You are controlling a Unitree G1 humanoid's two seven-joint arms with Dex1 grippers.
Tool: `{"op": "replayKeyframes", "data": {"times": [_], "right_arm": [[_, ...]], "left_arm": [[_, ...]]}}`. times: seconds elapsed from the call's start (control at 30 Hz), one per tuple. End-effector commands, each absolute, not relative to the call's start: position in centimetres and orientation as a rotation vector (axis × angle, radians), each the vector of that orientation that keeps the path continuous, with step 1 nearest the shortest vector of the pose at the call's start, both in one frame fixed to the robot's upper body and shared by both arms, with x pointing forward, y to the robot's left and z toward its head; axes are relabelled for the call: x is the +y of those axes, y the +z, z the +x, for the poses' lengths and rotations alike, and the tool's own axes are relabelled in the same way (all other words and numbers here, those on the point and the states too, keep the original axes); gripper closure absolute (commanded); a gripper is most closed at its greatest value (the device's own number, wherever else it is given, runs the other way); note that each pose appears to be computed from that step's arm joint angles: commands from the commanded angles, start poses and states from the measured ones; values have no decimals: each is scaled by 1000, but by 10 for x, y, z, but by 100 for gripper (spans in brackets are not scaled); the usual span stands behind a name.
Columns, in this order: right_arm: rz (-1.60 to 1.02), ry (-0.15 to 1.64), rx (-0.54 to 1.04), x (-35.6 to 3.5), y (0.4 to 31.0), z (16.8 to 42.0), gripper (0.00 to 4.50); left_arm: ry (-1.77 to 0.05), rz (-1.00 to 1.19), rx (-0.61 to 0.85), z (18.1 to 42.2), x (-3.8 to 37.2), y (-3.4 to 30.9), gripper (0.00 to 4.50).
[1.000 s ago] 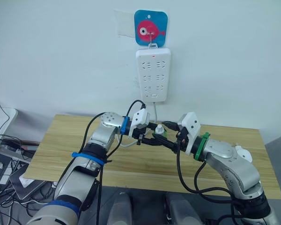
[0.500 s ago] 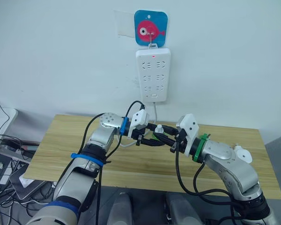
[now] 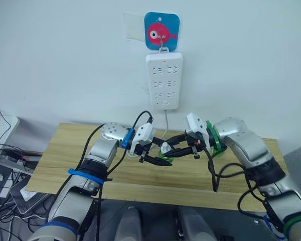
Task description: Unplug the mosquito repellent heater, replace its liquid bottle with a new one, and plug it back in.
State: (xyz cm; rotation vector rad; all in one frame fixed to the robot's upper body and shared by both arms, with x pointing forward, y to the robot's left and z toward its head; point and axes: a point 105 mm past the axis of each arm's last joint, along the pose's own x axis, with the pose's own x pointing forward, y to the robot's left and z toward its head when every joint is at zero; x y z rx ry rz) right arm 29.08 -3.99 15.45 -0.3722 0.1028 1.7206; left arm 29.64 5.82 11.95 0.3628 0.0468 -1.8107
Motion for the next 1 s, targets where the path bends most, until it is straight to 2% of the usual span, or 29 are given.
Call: {"op": "replayKeyframes", "data": {"times": [0.03, 0.1, 0.2, 0.23, 0.37, 0.47, 0.63, 0.8, 1.0], "right_arm": [[-397, 1704, 44, -39, 166, 300, 342], [-368, 1689, 54, -44, 167, 301, 266], [-349, 1655, 56, -50, 169, 302, 179], [-348, 1623, 52, -52, 169, 304, 129], [-297, 1460, 31, -69, 168, 305, 6], [-267, 1373, 26, -78, 164, 291, 6], [-247, 1270, -8, -71, 167, 275, 6], [-213, 1156, -47, -60, 172, 277, 6], [-176, 1127, -57, -45, 172, 276, 6]], "left_arm": [[-1888, 372, 3, 285, 46, 124, 224], [-1882, 367, 6, 285, 47, 124, 224], [-1868, 362, 6, 288, 47, 124, 224], [-1861, 360, 5, 289, 47, 123, 224], [-1819, 343, -12, 296, 44, 126, 224], [-1804, 340, -15, 298, 43, 126, 224], [-1784, 337, -11, 301, 47, 128, 224], [-1778, 340, -8, 304, 47, 129, 224], [-1781, 343, -10, 306, 45, 130, 224]]}}
